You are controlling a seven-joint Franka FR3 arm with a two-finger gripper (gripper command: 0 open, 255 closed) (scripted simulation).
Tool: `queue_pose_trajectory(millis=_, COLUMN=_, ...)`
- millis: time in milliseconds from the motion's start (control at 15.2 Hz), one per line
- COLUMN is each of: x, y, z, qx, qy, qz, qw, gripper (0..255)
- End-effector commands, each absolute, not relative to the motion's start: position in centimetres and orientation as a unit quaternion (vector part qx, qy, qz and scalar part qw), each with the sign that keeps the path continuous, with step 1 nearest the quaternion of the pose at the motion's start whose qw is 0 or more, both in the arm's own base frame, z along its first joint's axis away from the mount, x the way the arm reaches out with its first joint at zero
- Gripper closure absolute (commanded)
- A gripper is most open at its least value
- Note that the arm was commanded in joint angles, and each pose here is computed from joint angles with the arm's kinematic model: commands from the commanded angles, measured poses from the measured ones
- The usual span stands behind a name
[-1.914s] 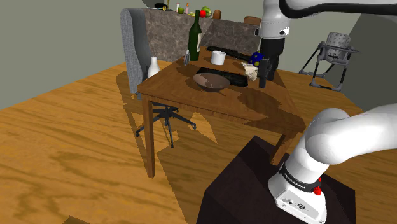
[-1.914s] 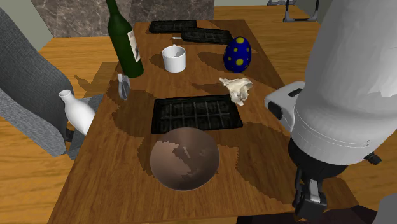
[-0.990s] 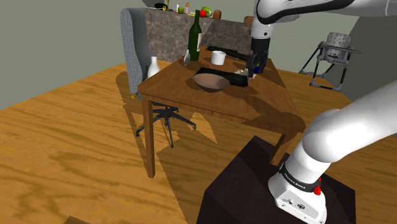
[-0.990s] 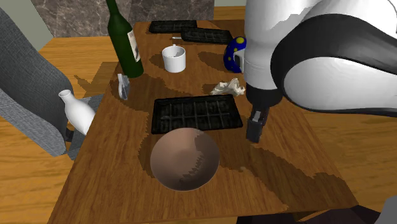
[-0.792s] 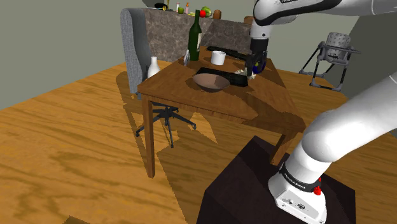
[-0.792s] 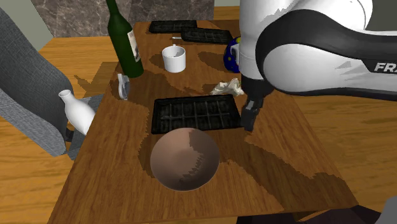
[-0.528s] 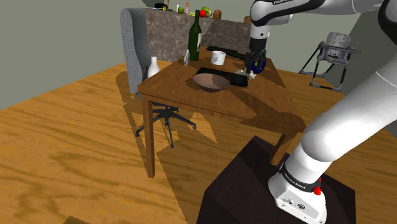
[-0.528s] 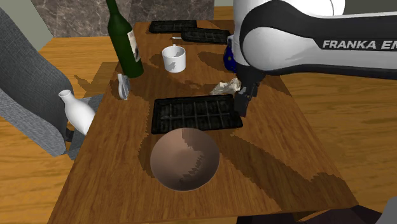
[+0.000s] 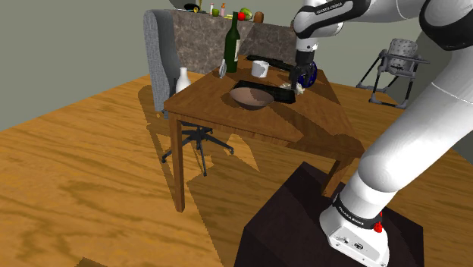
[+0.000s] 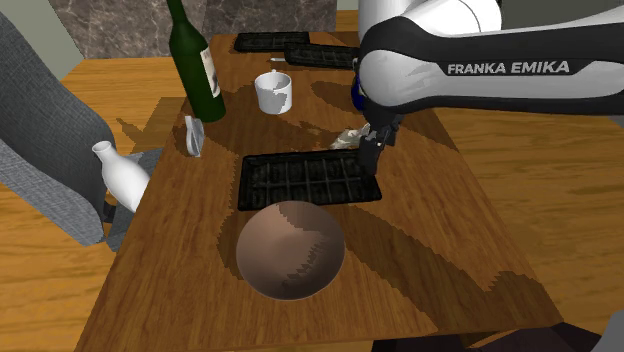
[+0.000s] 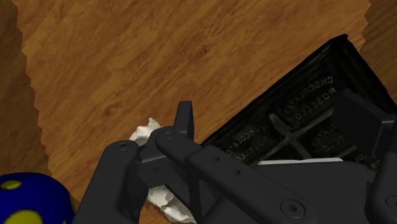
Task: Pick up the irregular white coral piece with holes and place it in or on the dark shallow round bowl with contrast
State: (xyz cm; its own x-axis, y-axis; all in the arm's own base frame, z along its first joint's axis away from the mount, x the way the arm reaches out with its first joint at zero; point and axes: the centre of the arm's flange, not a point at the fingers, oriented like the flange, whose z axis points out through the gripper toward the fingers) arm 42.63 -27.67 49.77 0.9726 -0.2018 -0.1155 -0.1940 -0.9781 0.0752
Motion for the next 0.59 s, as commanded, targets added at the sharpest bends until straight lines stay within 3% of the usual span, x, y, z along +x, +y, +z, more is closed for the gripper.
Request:
queue_pose_trajectory(millis=0, x=42.48, y=-27.78, z=48.72, qx=0.993, qy=-0.100, qz=-0.061, qw=0.032, gripper=0)
queue_pose_trajectory(millis=528, x=42.38, y=-27.83, z=47.89, qx=0.993, qy=-0.100, qz=-0.061, qw=0.032, gripper=0)
